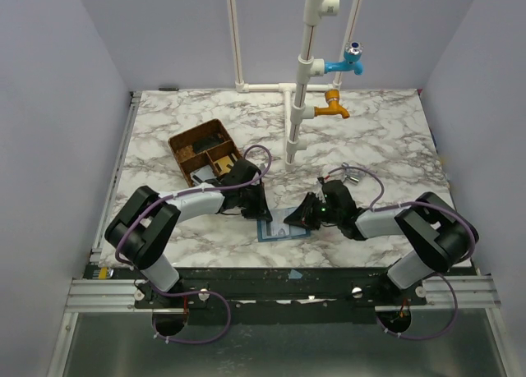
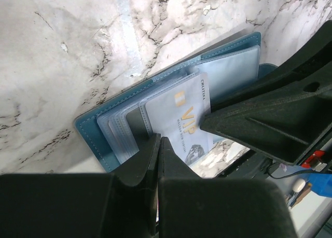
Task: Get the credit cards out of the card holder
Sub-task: Remove the credit card from the card holder.
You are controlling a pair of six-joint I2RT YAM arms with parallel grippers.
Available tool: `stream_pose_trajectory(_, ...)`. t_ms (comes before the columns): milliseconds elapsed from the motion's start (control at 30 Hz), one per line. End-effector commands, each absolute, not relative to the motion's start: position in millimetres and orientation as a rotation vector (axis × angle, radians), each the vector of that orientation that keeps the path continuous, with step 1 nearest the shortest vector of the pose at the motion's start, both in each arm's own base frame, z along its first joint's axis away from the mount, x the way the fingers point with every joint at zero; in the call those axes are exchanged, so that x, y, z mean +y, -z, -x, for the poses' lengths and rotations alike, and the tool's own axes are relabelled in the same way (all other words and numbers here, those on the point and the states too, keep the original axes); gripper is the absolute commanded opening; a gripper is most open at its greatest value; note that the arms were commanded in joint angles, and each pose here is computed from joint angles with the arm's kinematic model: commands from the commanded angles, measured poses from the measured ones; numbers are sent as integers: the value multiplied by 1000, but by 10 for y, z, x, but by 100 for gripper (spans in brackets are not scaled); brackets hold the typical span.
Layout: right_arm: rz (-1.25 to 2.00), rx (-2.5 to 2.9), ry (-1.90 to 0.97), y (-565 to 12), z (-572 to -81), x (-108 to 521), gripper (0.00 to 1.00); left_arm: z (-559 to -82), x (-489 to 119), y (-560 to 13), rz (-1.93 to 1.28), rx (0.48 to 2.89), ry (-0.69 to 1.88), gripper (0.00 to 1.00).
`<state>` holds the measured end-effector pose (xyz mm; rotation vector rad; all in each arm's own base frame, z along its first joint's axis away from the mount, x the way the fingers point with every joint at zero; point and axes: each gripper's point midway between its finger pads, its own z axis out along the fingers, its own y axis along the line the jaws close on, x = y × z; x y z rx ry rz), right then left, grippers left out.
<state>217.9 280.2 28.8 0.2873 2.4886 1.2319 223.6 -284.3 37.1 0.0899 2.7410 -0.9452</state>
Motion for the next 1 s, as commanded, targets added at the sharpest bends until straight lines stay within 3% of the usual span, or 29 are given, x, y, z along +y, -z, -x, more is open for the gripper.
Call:
stream_pose_trajectory(0, -294, 2465, -1350, -332, -2152, 2860, 15, -2160, -2696, -142, -65, 2822, 812, 0)
stream_pose_trajectory(167, -323, 2463, -1382, -294, -2154, 2852, 3, -2154, -2658, -107, -52, 2836, 787, 0)
stream_pose_trajectory(967, -381, 2448, -1364, -196, -2200, 2621, 2, -2175, -2396, 17, 15, 2871, 681, 0)
